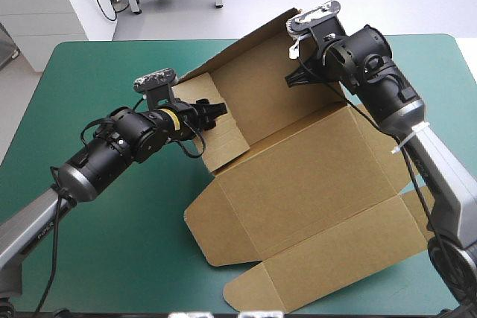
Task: Fold the box
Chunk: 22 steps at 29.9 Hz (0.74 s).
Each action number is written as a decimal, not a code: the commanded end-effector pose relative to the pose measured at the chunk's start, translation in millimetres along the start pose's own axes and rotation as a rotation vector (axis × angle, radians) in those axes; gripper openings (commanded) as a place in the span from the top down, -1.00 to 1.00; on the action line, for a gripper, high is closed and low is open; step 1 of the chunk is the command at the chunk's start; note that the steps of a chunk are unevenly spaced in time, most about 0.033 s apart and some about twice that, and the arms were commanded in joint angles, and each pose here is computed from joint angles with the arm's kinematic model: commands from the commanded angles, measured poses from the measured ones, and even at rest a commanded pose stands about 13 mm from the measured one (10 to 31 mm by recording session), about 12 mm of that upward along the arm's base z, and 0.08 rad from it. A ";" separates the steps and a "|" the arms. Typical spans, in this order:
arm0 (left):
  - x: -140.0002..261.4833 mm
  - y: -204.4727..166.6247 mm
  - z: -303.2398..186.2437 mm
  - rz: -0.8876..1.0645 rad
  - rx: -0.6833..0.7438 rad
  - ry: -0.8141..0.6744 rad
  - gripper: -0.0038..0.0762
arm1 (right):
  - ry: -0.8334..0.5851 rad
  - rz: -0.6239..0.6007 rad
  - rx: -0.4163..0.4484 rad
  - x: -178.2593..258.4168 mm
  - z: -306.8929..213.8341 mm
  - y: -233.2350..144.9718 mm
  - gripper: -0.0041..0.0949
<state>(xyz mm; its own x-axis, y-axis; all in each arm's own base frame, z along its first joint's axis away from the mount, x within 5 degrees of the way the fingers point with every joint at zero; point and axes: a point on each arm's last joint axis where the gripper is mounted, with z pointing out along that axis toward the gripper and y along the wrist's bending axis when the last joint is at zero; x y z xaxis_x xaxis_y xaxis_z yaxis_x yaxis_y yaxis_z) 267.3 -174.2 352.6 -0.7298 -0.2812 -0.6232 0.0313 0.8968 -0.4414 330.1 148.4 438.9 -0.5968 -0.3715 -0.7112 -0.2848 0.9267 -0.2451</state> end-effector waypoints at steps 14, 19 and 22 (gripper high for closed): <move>-11.9 -12.8 -19.0 -0.116 0.082 -0.125 -0.20 | -0.186 0.079 -0.001 -16.1 -30.8 -9.8 0.95; -13.0 -12.0 -19.0 -0.099 0.073 -0.138 -0.18 | -0.186 0.079 -0.001 -16.1 -30.8 -9.8 0.95; -11.8 -11.3 -18.1 -0.104 0.064 -0.125 -0.03 | -0.183 0.079 -0.001 -15.8 -30.7 -9.9 0.95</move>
<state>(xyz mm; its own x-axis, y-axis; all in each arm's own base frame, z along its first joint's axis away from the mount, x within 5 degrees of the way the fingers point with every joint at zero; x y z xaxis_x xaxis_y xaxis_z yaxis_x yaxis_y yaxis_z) 268.1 -175.2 353.9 -0.6880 -0.3868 -0.6140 -0.0502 0.8694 -0.4915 331.6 150.1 441.0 -0.5832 -0.3282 -0.7430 -0.2629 0.9418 -0.2096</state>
